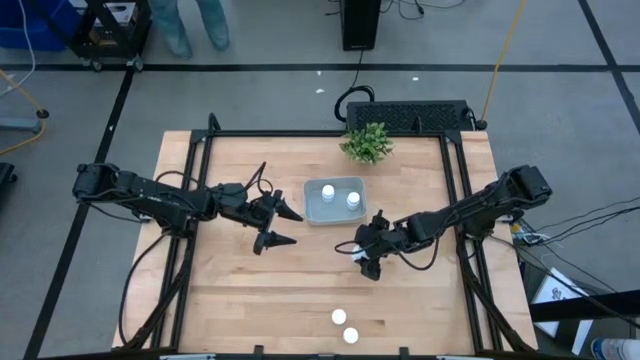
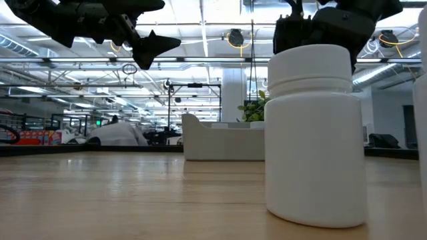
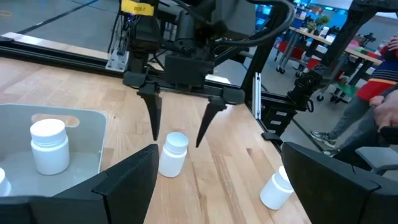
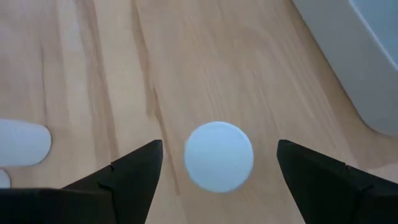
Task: Pick and place pill bottles into a basket
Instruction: Put the white pill bottle into the gray bin
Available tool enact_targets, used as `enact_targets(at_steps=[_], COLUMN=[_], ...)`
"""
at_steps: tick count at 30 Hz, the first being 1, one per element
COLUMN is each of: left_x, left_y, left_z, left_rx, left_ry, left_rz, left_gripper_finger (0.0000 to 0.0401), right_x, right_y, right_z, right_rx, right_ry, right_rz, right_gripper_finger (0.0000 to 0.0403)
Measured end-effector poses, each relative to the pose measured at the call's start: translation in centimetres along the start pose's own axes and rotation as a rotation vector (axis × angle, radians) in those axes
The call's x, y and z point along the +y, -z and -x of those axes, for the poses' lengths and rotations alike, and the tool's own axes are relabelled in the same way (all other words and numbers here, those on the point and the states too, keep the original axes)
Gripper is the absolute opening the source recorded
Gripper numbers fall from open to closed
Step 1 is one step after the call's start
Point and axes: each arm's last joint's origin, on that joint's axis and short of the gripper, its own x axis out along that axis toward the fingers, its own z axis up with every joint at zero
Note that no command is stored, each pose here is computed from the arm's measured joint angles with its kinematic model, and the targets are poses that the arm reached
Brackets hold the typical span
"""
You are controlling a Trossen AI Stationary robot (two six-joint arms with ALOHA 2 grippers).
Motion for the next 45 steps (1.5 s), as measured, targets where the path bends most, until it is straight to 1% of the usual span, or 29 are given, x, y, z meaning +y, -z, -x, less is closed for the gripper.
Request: enact_targets(at_steps=[9, 12, 17, 27, 30, 34, 38, 41, 45], left_x=[0.1, 0.1, 0.1, 0.1, 0.1, 0.1, 0.1, 0.1, 0.1], left_y=[0.0, 0.0, 0.0, 0.0, 0.1, 0.1, 0.1, 0.1, 0.1], left_z=[0.0, 0.0, 0.0, 0.0, 0.0, 0.0, 0.0, 0.0, 0.0], left_rx=[-0.006, 0.001, 0.001, 0.002, 0.003, 0.006, 0.006, 0.006, 0.007], left_ry=[-0.023, -0.025, -0.026, -0.027, -0.027, -0.028, -0.028, -0.028, -0.028], left_rz=[0.0, 0.002, 0.002, 0.002, 0.003, 0.0, -0.001, -0.001, -0.006], left_gripper_finger=[0.0347, 0.0347, 0.0347, 0.0347, 0.0347, 0.0347, 0.0347, 0.0347, 0.0347], right_x=[-0.3, -0.2, -0.3, 0.0, 0.0, 0.0, 0.0, 0.0, -0.1], right_y=[0.7, 0.5, 0.7, 0.3, 0.4, 0.4, 0.3, 0.2, -0.8], right_z=[-1.1, -1.2, -1.5, -1.6, -1.6, -1.6, -1.5, -1.3, -0.5], right_rx=[0.025, 0.0, 0.008, -0.024, -0.018, -0.017, -0.019, -0.033, -0.083], right_ry=[0.015, 0.016, 0.029, 0.005, -0.009, -0.011, -0.01, 0.004, -0.001], right_rz=[0.018, 0.014, 0.017, 0.021, 0.021, 0.034, 0.044, 0.06, 0.078], right_gripper_finger=[0.0312, 0.0304, 0.0266, 0.0174, 0.0154, 0.0151, 0.0159, 0.0154, 0.0151])
